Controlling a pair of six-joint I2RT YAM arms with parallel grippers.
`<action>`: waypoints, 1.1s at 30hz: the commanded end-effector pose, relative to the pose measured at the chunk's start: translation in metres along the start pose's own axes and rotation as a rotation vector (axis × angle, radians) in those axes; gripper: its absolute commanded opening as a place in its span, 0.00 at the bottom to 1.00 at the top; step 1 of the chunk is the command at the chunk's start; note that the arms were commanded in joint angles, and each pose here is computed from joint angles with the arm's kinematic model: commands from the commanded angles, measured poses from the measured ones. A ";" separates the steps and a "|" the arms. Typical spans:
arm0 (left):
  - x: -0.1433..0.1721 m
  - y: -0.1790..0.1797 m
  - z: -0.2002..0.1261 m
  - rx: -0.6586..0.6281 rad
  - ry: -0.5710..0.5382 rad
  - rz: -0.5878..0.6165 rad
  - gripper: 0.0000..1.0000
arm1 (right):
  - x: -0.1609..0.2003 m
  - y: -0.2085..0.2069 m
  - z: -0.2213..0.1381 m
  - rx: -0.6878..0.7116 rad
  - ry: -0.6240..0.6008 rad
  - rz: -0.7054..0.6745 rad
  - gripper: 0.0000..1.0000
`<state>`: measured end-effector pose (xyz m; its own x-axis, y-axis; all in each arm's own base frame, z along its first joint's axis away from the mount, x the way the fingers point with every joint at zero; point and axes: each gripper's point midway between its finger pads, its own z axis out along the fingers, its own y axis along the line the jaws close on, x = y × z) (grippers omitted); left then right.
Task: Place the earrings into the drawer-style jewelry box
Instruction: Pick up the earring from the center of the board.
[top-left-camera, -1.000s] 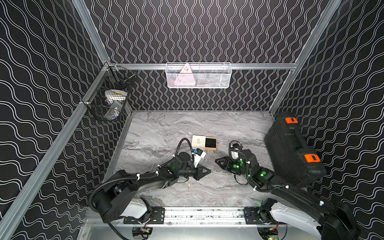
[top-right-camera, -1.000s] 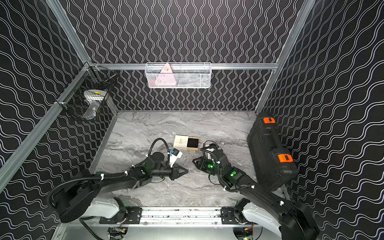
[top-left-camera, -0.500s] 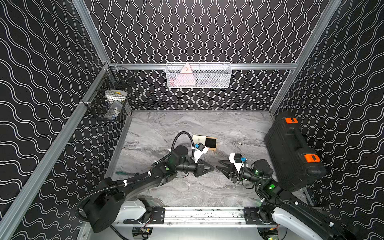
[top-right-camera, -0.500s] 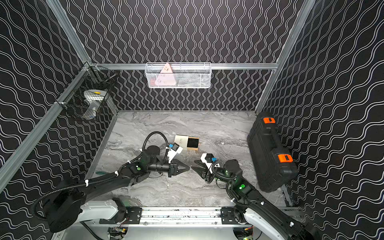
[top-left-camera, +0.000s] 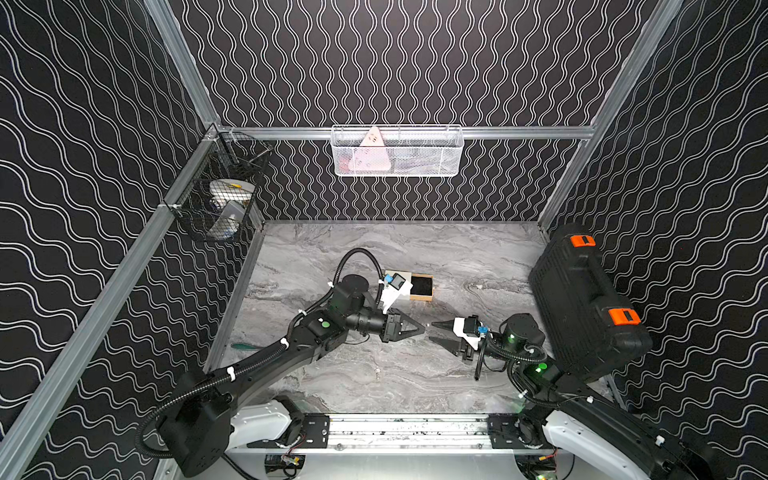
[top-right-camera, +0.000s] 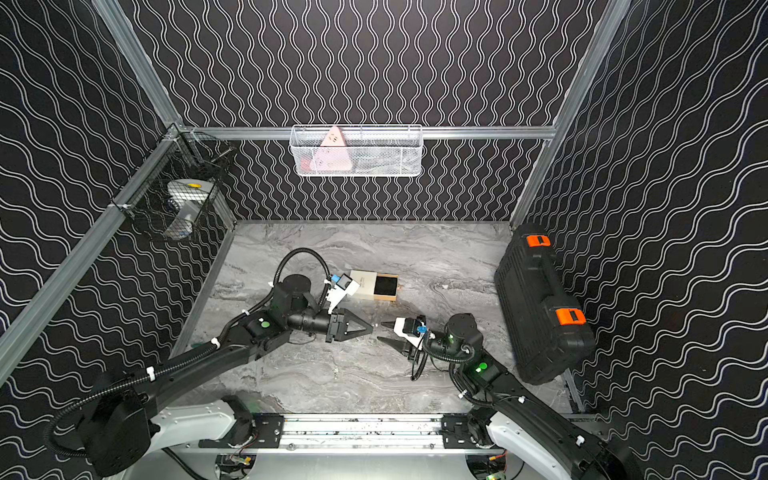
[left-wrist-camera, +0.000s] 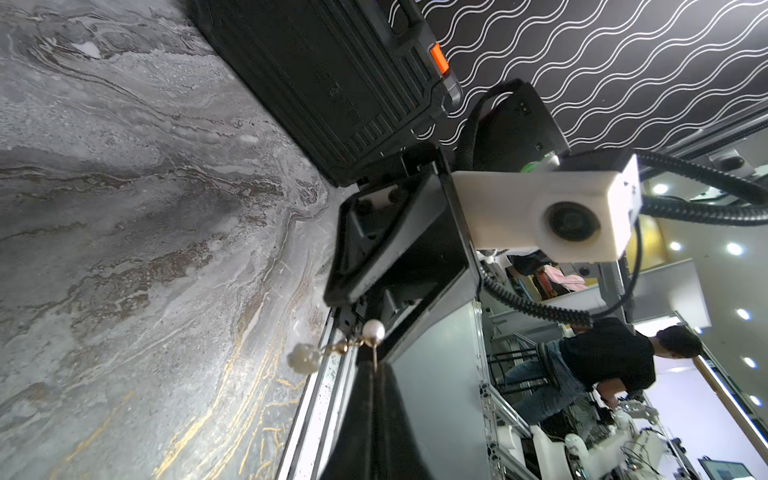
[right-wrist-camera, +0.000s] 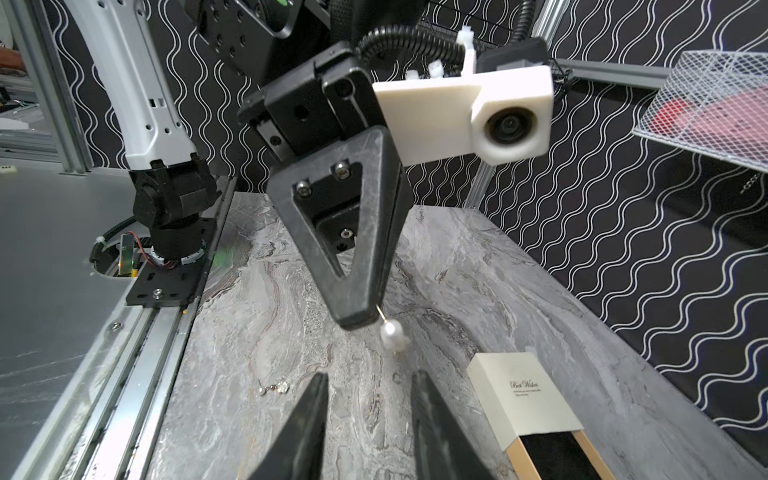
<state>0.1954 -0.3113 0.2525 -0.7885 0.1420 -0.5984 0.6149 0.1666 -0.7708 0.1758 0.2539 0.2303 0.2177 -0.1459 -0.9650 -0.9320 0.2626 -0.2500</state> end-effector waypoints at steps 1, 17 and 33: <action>0.006 -0.013 -0.004 0.056 0.075 -0.008 0.00 | -0.019 -0.002 0.001 -0.015 -0.055 -0.102 0.37; 0.003 -0.019 -0.004 0.118 0.117 -0.012 0.00 | -0.046 -0.009 -0.002 0.005 -0.100 -0.162 0.32; -0.001 -0.024 -0.002 0.151 0.114 -0.015 0.00 | -0.042 0.012 -0.002 -0.126 -0.055 -0.141 0.29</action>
<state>0.1826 -0.3122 0.2617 -0.8022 0.2524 -0.5410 0.5717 0.0634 -0.8180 0.1628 0.2595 0.2718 0.3509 -0.1122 -0.9297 -0.9144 0.1731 -0.3660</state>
